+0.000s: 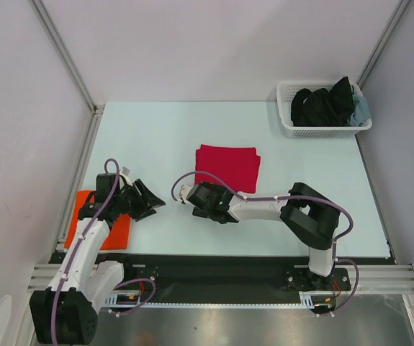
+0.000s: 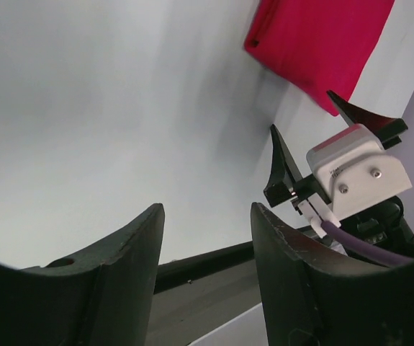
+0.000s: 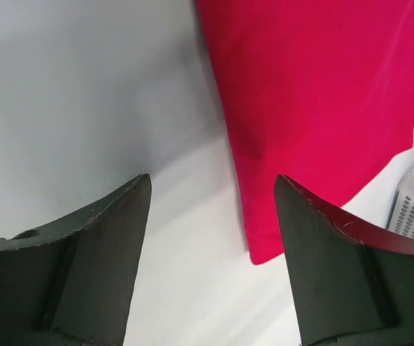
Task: Fold and stack the t-shirts
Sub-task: Neatly place the folded tshirt to the corner
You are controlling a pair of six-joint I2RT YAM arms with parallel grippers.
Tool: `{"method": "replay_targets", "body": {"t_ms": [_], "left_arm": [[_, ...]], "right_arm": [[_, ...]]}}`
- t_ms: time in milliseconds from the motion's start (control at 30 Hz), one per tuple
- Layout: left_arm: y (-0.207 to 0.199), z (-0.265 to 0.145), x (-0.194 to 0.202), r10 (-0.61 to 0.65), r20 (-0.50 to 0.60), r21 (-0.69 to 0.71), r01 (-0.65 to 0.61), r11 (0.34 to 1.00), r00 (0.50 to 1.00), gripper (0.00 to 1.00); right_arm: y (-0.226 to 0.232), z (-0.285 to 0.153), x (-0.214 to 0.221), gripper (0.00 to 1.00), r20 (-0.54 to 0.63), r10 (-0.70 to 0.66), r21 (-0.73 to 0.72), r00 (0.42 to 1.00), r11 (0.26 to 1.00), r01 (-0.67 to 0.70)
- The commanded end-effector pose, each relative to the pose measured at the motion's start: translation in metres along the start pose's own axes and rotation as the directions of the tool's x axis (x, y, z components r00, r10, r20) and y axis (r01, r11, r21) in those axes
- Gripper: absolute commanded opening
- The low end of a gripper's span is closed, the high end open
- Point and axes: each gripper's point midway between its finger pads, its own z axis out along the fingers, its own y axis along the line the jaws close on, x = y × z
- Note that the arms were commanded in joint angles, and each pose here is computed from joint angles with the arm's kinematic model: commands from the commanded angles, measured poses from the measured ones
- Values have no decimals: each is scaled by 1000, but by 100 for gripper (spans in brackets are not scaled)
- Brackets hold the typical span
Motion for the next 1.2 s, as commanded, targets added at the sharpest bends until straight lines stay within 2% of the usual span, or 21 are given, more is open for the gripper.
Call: {"method": "replay_targets", "body": {"t_ms": [0, 133, 233, 333, 433, 467, 500, 567, 667, 700, 767, 900, 933, 967, 1167], "left_arm": [[4, -1, -2, -44, -21, 6, 44, 999, 999, 58], [5, 3, -6, -81, -32, 19, 82, 996, 996, 58], [1, 5, -10, -84, -40, 47, 86, 995, 996, 55], [2, 7, -13, -103, -47, 47, 105, 993, 994, 55], [1, 10, -17, -130, -58, 62, 134, 989, 990, 68], [-1, 12, -18, -145, -61, 67, 149, 987, 988, 77], [-4, 14, -22, -145, -55, 88, 149, 985, 988, 81], [-10, 22, -23, -172, -87, 136, 182, 974, 981, 83], [-17, 34, -29, -203, -125, 187, 224, 956, 971, 87], [-18, 38, -31, -214, -129, 192, 236, 953, 968, 96], [-29, 45, -38, -216, -134, 235, 243, 941, 967, 100], [-42, 73, -39, -246, -203, 237, 291, 927, 948, 100], [-48, 78, -49, -256, -195, 247, 300, 921, 947, 100], [-61, 84, -42, -217, -215, 267, 271, 925, 952, 100], [-93, 127, -53, -229, -245, 272, 294, 916, 942, 100]], "right_arm": [[-2, 6, -17, 75, 38, -24, 5, 999, 1000, 24], [-6, 20, -25, 72, 45, -45, 7, 998, 999, 45], [-9, 32, -24, 66, 37, -51, 0, 998, 999, 51], [-13, 37, -22, 53, 39, -67, -17, 997, 998, 68], [-17, 38, -23, 38, 38, -72, -30, 997, 997, 73], [-20, 38, -24, 34, 41, -73, -34, 997, 997, 74], [-20, 36, -26, 26, 53, -74, -47, 996, 996, 77], [-20, 33, -27, 17, 60, -77, -60, 995, 995, 81], [-21, 25, -27, 13, 76, -84, -75, 994, 993, 89], [-24, 19, -27, 11, 85, -85, -74, 993, 993, 91], [-29, 15, -27, 7, 93, -71, -74, 993, 994, 78], [-43, 5, -25, 0, 106, -24, -104, 994, 994, 35], [-51, 0, -25, 0, 117, -2, -101, 993, 995, 14], [-52, -3, -26, 0, 128, 8, -115, 992, 993, 7], [-65, -15, -21, 0, 159, 62, -140, 985, 989, -39]]}}
